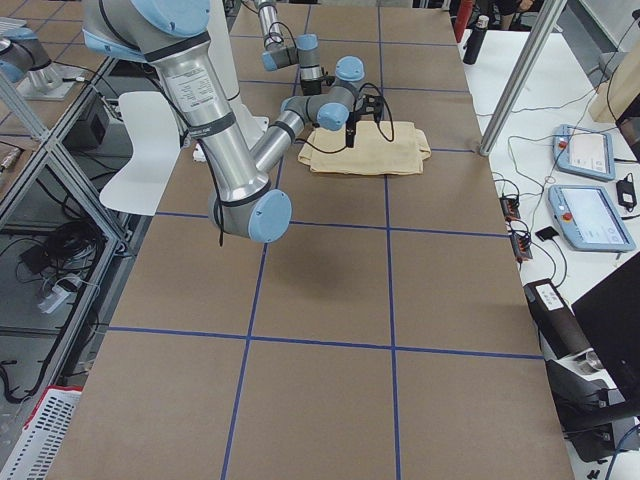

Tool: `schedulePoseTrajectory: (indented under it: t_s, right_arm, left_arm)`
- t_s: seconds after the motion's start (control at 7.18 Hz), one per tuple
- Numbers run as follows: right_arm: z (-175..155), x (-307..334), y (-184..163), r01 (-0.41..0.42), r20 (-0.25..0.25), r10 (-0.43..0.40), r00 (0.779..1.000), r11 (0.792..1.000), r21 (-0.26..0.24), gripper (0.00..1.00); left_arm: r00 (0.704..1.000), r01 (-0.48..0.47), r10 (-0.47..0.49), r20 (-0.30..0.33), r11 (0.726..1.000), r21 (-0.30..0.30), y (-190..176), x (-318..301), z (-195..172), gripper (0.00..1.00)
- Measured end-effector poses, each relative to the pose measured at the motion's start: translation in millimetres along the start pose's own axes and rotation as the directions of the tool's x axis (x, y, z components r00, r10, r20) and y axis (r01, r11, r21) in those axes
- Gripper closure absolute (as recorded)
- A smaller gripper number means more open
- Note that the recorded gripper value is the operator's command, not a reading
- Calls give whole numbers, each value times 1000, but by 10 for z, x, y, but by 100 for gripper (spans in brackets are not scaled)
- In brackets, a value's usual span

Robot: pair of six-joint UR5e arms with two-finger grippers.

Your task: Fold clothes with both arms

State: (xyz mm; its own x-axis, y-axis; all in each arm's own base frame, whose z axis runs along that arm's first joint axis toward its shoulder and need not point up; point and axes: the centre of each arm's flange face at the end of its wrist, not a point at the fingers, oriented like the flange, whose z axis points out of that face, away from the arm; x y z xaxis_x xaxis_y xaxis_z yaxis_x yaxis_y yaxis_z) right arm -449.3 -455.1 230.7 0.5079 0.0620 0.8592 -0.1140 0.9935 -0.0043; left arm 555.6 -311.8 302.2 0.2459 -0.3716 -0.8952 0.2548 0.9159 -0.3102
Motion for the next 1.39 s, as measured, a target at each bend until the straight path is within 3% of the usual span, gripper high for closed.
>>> schedulePoseTrajectory:
  t_s: [0.28, 0.84, 0.97, 1.39]
  right_arm:
    - [2, 14, -3, -1, -1, 1, 1000, 1000, -1, 0]
    - [15, 40, -4, -3, -5, 3, 1000, 1000, -2, 0]
    - [30, 71, 2, -4, -8, 4, 1000, 1000, -3, 0]
    - [46, 106, 9, -4, -11, 4, 1000, 1000, -5, 0]
  left_arm:
    - [1000, 0, 0, 7, 1000, 4, -6, 14, -19, 49]
    - [1000, 3, -3, 7, 1000, 13, -56, 33, -48, 51]
    - [1000, 3, -3, 7, 1000, 14, -59, 36, -49, 58]
    - [1000, 7, -8, 28, 1000, 21, -64, 52, -28, 97]
